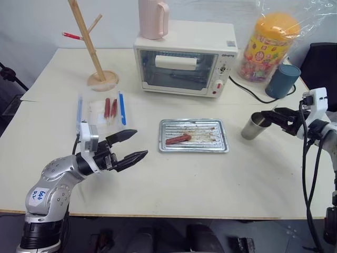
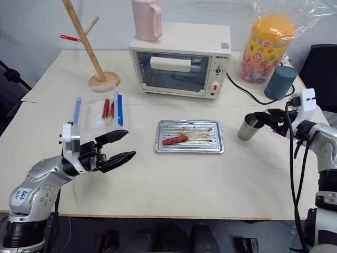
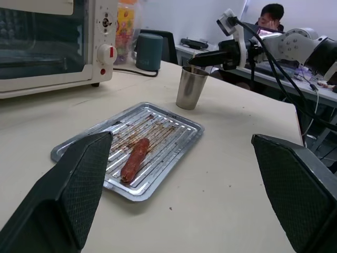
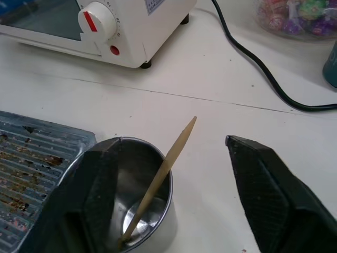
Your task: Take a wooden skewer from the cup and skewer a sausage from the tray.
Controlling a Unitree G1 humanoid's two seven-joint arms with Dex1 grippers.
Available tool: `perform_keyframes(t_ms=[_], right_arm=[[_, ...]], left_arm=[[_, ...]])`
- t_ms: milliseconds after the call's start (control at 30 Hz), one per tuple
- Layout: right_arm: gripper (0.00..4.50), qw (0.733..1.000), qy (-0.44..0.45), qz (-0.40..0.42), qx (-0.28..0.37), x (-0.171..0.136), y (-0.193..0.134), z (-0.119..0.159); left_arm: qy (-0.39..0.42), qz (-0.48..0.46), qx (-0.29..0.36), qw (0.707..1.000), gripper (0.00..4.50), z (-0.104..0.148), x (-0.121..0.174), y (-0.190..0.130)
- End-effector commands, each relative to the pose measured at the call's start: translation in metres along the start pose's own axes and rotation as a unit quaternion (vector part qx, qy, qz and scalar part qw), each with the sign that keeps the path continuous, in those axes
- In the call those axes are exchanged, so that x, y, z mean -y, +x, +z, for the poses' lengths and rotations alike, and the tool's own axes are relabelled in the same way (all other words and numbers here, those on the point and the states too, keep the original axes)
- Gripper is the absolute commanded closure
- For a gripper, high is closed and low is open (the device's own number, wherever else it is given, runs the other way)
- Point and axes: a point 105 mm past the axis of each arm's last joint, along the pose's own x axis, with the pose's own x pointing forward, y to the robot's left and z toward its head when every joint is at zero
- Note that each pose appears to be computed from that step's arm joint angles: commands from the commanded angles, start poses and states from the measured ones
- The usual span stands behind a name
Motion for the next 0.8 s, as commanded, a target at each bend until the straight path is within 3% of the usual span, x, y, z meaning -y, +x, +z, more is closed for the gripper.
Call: perform_keyframes(t_ms=[33, 267, 400, 600, 700, 800], right_arm=[[2.64, 1.000, -0.013, 0.006, 0.026, -0.002, -0.003, 0.018], [4.47, 0.999, -0.009, 0.016, 0.041, -0.005, -0.010, 0.031], [4.47, 0.997, -0.025, 0.036, 0.062, -0.011, -0.024, 0.055], [4.47, 0.982, -0.044, 0.138, 0.118, -0.045, -0.059, 0.114], [4.47, 0.963, 0.016, 0.205, 0.174, -0.071, -0.063, 0.137], [4.47, 0.927, 0.091, 0.285, 0.225, -0.108, -0.050, 0.139]], left_arm=[[0.014, -0.006, 0.013, 1.000, 0.00, 0.008, 0.003, 0.002], [0.011, -0.011, 0.012, 1.000, 0.00, 0.004, 0.003, 0.006], [-0.003, -0.018, 0.013, 1.000, 0.00, 0.003, 0.002, 0.007], [-0.013, -0.035, 0.024, 0.999, 0.00, 0.006, 0.002, 0.012], [0.015, -0.042, 0.057, 0.997, 0.00, 0.014, 0.001, 0.024], [0.062, -0.042, 0.107, 0.991, 0.00, 0.029, -0.001, 0.043]])
